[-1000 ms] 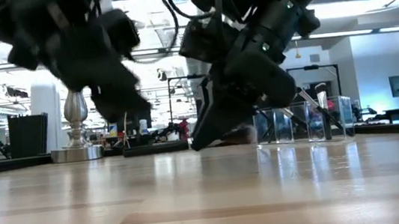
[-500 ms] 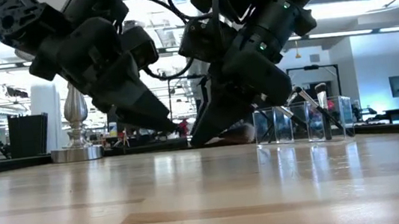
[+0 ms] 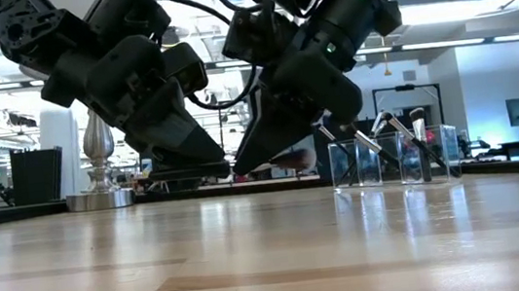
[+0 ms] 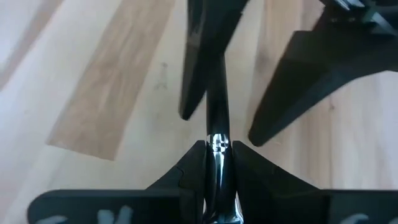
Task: Put items in baskets/containers
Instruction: Put the highlighter brush into the transparent organizer
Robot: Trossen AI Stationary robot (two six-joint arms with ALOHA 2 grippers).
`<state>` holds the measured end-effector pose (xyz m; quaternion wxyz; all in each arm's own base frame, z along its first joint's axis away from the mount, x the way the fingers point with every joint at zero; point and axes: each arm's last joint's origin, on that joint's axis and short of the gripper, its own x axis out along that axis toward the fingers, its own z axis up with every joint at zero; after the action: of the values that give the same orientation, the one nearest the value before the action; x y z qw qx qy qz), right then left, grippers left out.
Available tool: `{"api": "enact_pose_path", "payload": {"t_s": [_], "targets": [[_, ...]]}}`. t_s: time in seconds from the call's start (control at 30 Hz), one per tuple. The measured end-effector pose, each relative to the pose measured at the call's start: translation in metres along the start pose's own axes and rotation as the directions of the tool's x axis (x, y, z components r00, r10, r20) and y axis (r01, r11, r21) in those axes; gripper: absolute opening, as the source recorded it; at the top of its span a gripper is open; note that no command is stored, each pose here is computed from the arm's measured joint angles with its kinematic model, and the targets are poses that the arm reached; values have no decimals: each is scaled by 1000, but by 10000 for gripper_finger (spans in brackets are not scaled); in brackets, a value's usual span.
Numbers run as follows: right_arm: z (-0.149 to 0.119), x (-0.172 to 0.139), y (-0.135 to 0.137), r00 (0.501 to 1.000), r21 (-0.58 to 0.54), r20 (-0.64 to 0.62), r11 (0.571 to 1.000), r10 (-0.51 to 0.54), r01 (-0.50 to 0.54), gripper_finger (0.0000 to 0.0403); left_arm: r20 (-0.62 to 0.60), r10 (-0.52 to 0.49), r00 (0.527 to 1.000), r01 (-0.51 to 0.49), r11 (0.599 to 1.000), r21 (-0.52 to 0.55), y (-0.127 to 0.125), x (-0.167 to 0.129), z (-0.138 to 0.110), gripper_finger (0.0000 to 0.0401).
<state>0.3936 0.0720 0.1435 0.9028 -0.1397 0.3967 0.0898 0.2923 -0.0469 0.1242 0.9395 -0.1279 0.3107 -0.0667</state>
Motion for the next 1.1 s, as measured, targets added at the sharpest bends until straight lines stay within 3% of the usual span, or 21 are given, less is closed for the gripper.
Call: {"api": "enact_pose_path", "payload": {"t_s": [0.37, 0.8, 1.1], "targets": [[0, 0, 0, 999, -5, -7, 999, -36, 36, 58, -2, 1, 1000, -1, 1000, -4, 0, 0, 0, 207], [0, 0, 0, 999, -2, -6, 999, -37, 37, 58, -5, 7, 1000, -7, 1000, -7, 1, 0, -1, 127], [0, -1, 6, 998, -16, -22, 998, -55, 55, 59, -2, 29, 1000, -29, 999, -20, 11, -1, 2, 149]]}}
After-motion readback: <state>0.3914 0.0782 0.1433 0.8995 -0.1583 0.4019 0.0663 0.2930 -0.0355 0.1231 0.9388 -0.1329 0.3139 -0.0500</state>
